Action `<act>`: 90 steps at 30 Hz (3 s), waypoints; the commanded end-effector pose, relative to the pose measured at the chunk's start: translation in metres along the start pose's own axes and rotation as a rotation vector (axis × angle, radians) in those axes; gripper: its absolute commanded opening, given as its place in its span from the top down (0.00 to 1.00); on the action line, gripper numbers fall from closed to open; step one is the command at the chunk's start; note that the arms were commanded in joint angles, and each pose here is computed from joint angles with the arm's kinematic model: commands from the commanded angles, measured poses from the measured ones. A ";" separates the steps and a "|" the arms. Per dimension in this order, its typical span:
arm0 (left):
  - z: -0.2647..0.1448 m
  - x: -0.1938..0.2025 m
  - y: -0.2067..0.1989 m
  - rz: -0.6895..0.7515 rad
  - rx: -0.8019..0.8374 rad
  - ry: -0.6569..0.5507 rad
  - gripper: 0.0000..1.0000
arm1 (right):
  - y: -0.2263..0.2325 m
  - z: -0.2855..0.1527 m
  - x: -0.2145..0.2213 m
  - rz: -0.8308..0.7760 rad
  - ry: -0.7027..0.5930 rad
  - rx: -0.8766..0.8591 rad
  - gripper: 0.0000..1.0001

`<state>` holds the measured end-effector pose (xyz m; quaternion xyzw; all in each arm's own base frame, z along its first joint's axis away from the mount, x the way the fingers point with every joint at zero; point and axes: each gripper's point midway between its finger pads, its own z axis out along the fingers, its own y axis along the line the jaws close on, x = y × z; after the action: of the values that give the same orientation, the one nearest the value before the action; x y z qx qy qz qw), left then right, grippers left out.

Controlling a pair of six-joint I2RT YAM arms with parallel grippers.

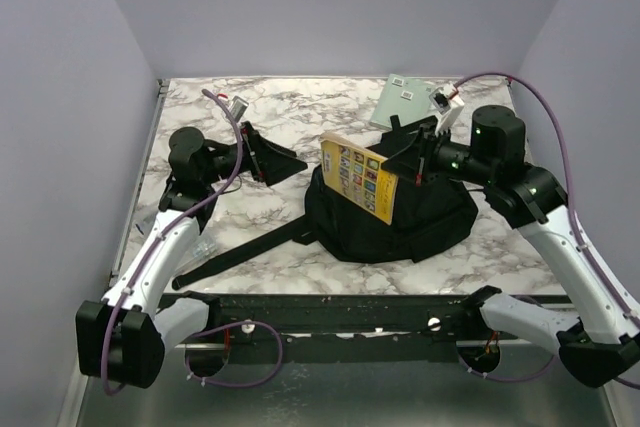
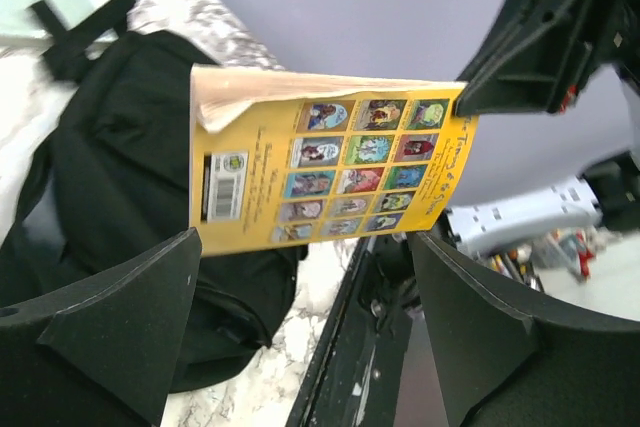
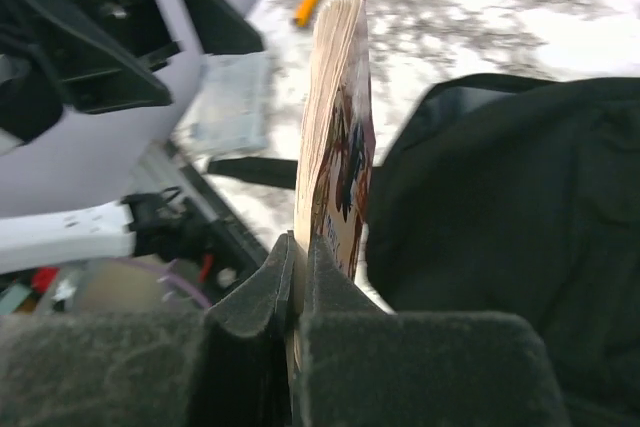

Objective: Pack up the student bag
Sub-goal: Pick up the book from the center of the board, then place the book in the student bag.

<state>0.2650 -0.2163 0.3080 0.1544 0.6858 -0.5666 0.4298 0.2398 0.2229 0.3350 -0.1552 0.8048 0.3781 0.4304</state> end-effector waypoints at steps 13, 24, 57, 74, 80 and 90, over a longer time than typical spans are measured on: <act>-0.033 0.022 -0.079 0.275 0.331 0.108 0.09 | 0.110 -0.075 -0.002 0.046 0.035 -0.494 1.00; -0.033 0.053 -0.118 0.155 0.488 0.190 0.23 | 0.125 -0.072 -0.013 0.051 -0.003 -0.620 0.99; -0.069 -0.014 0.056 -0.236 -0.365 -0.208 1.00 | -0.067 0.023 0.057 0.221 0.041 0.288 0.20; -0.106 0.004 0.114 -0.141 -0.796 -0.153 1.00 | -0.060 0.118 0.176 -0.270 0.359 0.744 0.33; -0.093 0.013 0.106 -0.131 -0.749 -0.104 1.00 | -0.082 0.120 0.167 -0.386 0.323 0.889 0.63; -0.073 0.037 0.072 -0.147 -0.622 0.018 1.00 | -0.088 0.098 0.101 -0.302 0.210 0.849 0.99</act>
<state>0.2782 -0.1243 0.2176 -0.0577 0.8447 -0.3252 0.4211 0.2667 0.2633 0.1338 -0.1601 0.8997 -0.1120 0.3904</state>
